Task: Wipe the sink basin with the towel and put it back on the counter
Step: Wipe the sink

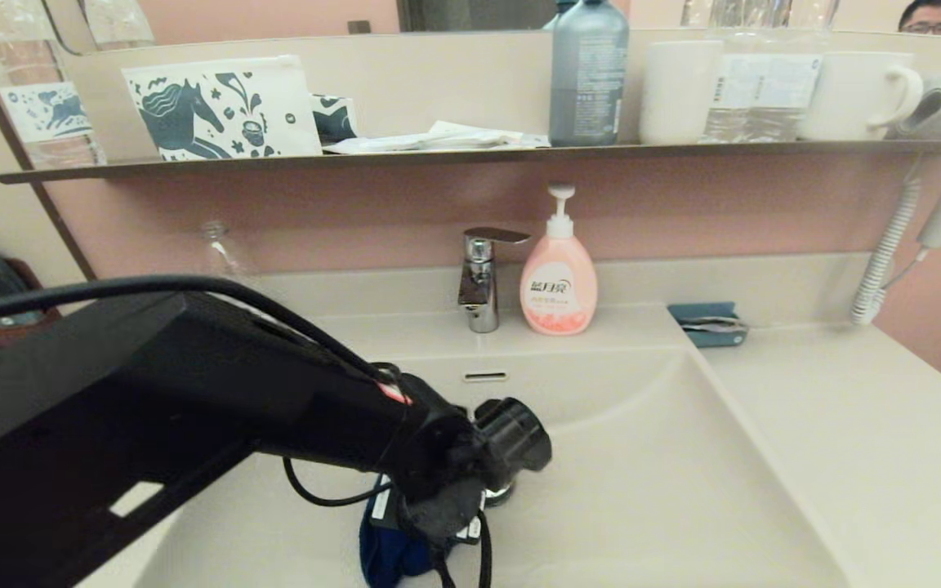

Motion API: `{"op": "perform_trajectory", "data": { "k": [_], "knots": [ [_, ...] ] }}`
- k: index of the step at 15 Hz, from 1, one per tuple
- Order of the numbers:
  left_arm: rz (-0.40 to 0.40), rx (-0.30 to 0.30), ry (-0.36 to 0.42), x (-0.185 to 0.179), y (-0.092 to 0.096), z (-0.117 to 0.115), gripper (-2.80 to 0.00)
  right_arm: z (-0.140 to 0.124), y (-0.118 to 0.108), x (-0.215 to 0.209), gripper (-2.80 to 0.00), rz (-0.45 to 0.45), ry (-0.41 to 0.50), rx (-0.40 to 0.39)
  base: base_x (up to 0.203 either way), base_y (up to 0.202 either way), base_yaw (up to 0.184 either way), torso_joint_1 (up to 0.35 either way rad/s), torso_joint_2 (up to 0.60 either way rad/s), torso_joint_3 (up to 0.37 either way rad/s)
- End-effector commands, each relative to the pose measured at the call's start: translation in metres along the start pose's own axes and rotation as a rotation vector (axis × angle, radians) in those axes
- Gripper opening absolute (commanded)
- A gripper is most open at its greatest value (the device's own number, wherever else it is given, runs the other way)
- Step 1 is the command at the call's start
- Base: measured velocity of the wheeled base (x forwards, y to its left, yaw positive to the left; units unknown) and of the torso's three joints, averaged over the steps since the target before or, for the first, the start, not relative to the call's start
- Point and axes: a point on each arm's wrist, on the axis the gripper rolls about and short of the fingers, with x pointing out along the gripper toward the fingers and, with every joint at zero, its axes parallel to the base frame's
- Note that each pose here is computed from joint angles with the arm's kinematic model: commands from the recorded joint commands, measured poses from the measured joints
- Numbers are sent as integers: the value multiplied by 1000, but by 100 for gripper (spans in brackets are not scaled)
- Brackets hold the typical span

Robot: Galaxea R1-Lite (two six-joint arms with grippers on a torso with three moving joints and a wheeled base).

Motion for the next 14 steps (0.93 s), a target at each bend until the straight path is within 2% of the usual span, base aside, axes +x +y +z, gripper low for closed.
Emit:
{"op": "perform_trajectory", "data": {
  "k": [1,3,5,7,11,14],
  "knots": [
    [14,-34,-29,0,30,14,-280,0,0,0,-280,1,1,-1,0,0,0,0,0,0],
    [26,-28,-51,2,55,25,-280,0,0,0,-280,1,2,-1,0,0,0,0,0,0],
    [18,-22,-127,9,75,30,-280,0,0,0,-280,1,1,-1,0,0,0,0,0,0],
    [14,-31,-186,2,93,26,-280,0,0,0,-280,1,0,-1,0,0,0,0,0,0],
    [17,-73,-250,-26,121,12,-280,0,0,0,-280,1,0,-1,0,0,0,0,0,0],
    [39,-103,-235,-26,136,-3,-280,0,0,0,-280,1,0,-1,0,0,0,0,0,0]
  ]
}}
